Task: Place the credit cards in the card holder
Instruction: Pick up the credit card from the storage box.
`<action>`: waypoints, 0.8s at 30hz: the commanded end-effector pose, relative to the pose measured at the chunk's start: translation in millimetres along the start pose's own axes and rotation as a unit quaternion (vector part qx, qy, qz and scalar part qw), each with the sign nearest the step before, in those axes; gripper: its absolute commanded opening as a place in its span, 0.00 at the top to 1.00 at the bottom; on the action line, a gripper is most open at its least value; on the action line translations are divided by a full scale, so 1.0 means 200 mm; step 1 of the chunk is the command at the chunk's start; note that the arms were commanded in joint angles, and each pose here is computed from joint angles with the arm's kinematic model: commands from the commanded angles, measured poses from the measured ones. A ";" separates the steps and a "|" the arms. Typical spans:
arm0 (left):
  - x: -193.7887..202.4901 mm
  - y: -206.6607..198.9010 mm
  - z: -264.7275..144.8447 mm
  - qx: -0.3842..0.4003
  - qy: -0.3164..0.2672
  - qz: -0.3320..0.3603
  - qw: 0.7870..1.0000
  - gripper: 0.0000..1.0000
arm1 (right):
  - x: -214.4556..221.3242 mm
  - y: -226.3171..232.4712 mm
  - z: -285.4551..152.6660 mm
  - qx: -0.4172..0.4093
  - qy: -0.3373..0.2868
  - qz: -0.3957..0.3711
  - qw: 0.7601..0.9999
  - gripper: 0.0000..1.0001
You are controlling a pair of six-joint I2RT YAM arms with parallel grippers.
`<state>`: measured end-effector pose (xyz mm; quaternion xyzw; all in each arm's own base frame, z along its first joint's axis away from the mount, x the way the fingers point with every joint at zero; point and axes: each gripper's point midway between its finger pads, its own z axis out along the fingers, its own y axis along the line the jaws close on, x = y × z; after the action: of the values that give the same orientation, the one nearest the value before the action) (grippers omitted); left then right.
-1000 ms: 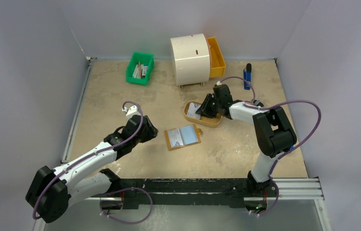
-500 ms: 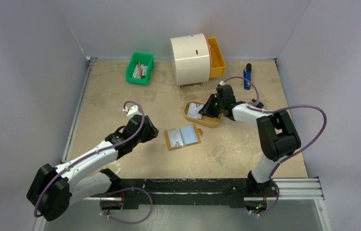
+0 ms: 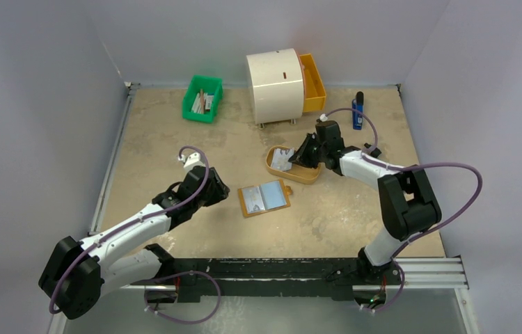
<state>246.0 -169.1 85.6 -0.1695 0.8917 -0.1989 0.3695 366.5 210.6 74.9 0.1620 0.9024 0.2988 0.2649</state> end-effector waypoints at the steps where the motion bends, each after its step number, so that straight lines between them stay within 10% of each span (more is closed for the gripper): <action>1: -0.05 -0.09 -0.01 0.029 -0.017 -0.016 0.999 0.60 | -0.02 0.04 -0.05 -0.011 -0.004 0.001 1.000 1.00; 24: -0.08 -0.09 -0.06 0.035 -0.026 -0.022 0.999 0.60 | -0.11 0.42 -0.41 -0.092 0.005 0.214 0.973 1.00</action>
<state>246.6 -169.7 96.2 -0.1752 0.8831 -0.2128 0.3798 349.6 224.5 168.1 0.3095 0.8328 0.4064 0.2134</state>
